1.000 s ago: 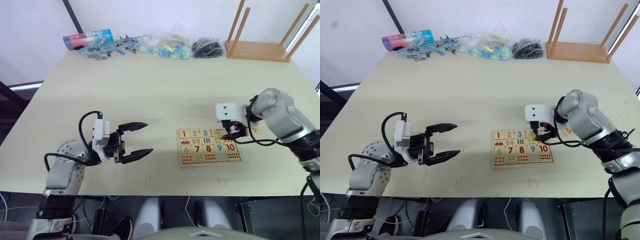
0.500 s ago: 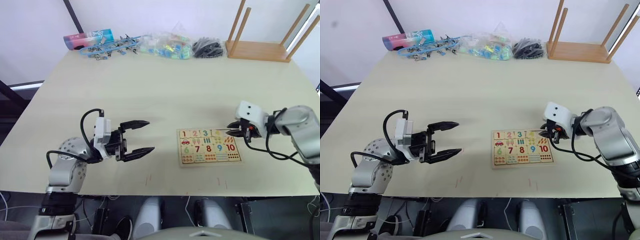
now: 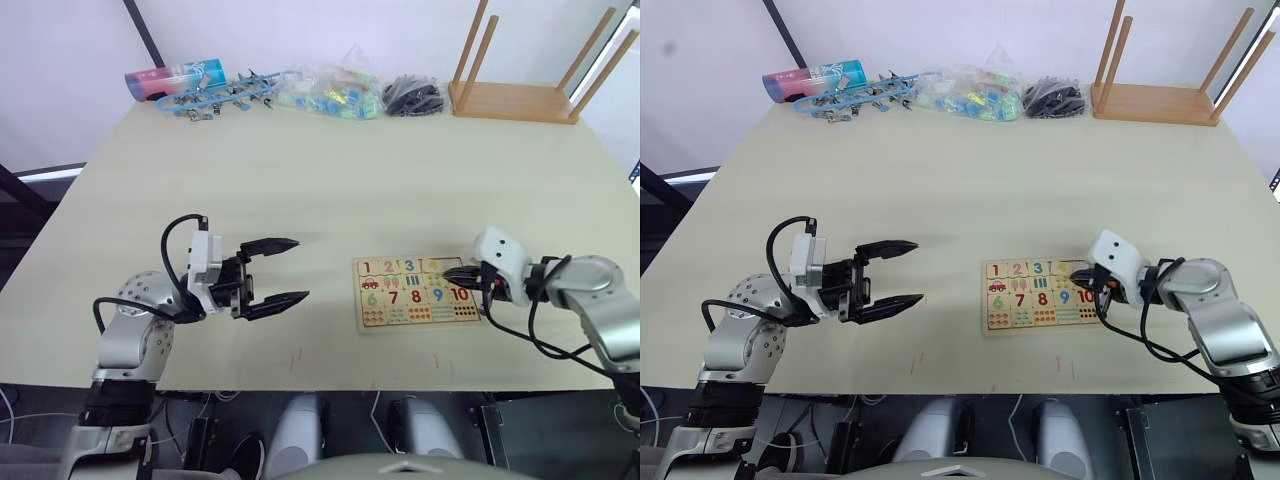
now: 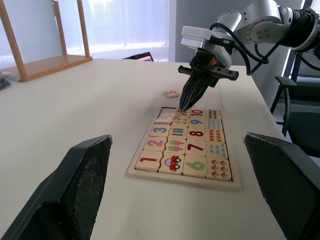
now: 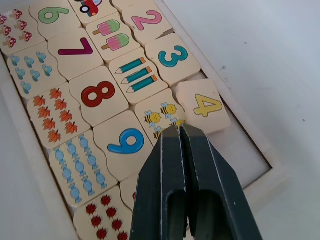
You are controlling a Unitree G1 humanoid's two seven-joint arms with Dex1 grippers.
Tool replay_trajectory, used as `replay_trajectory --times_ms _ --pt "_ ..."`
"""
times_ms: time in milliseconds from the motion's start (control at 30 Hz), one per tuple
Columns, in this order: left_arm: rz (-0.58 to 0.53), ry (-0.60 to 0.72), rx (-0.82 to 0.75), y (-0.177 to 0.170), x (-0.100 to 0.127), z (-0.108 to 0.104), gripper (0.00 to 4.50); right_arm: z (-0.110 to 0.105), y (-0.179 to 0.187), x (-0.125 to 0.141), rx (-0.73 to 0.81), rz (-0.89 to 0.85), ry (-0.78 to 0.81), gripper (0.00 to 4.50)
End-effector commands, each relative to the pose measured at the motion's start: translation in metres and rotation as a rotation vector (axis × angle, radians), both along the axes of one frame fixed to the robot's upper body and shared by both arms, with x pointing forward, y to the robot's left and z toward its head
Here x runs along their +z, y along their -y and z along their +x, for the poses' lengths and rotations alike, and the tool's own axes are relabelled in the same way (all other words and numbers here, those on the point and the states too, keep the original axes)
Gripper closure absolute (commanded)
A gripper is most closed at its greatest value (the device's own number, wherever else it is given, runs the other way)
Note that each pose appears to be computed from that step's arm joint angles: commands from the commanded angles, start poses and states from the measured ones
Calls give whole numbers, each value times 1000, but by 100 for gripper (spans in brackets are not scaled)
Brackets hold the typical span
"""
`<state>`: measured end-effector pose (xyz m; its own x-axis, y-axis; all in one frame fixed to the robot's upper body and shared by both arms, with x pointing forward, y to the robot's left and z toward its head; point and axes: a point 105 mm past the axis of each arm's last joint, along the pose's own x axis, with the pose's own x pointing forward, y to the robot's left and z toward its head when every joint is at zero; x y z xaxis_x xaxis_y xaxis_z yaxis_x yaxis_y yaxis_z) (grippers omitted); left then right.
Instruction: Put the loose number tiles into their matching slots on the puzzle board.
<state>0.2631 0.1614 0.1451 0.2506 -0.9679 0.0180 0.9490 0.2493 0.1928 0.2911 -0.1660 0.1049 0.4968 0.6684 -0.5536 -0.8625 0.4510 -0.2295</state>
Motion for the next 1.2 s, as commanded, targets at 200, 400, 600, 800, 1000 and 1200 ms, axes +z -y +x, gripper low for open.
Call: replay_trajectory --times_ms 200,400,600,800,1000,1200 --pt "-11 16 -4 5 4 -1 0 6 -8 2 35 -6 34 445" --pt "-11 17 -5 7 3 -1 0 7 -5 -1 42 -31 25 445" --pt "-13 17 -7 8 3 -1 0 11 -3 -1 39 -37 32 445" --pt "-9 15 -11 7 3 -1 0 10 -4 -2 49 -40 28 445" --pt "-9 15 -13 7 3 -1 0 11 -3 -2 48 -48 29 445" --pt "-13 16 -13 8 3 -2 0 11 0 -4 44 -56 25 445"
